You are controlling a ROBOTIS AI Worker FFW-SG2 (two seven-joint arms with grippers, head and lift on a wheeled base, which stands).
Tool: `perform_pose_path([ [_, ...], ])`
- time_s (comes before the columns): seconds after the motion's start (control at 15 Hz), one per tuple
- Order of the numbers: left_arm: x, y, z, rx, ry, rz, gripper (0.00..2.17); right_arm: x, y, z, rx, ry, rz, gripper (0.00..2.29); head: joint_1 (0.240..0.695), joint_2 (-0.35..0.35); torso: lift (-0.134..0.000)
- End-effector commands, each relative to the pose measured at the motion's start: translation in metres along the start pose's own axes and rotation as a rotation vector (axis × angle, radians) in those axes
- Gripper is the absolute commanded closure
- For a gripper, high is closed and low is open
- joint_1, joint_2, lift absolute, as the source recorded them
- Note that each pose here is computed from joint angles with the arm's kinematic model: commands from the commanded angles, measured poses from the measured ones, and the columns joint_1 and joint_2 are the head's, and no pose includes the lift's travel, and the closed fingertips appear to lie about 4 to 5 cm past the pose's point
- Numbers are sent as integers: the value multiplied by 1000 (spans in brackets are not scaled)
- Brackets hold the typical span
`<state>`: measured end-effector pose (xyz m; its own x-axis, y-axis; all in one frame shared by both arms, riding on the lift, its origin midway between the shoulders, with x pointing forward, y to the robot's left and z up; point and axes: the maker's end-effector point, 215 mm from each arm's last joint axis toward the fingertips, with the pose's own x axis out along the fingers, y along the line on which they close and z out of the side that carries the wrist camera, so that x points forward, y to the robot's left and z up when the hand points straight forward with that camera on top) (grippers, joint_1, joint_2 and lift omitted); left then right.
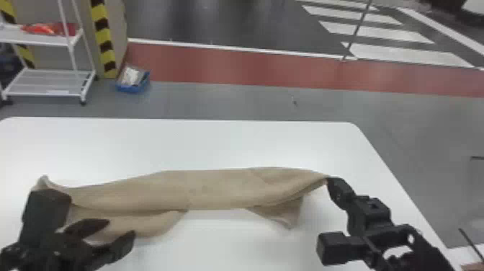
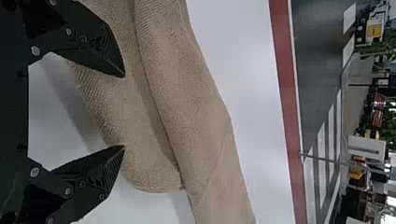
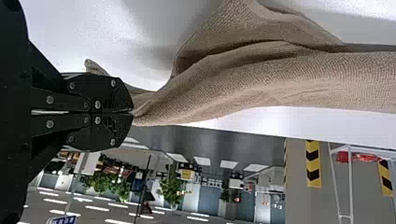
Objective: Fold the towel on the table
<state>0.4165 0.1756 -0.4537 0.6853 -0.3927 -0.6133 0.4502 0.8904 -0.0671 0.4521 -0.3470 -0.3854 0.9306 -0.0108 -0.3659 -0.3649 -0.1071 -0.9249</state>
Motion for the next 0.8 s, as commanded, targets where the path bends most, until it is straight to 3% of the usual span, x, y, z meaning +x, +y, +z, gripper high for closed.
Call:
perform_pose_path([
  [0.0,0,2,0,4,6,8,549,-1,-1,-2,-1,3,-2,1656,695,-218,-124],
  [0.07,0,2,-1,5,7,8,562,-1,-1,-2,-1,3,-2,1656,695,-219,-124],
  [0.27,-1,4,-4,-2,19,6,1308,-1,-2,-5,4,8,-4,1656,695,-219,-124],
  [0.4,-5,7,-9,-22,33,0,1389,-1,-3,-6,7,10,-5,1656,695,-218,-124],
  [0.53,-13,14,-6,-39,31,18,1990,-1,-2,-8,7,13,-4,1656,695,-217,-124],
  [0.73,-33,19,9,-66,-6,21,2003,-2,0,-9,15,16,-2,1656,695,-207,-124],
])
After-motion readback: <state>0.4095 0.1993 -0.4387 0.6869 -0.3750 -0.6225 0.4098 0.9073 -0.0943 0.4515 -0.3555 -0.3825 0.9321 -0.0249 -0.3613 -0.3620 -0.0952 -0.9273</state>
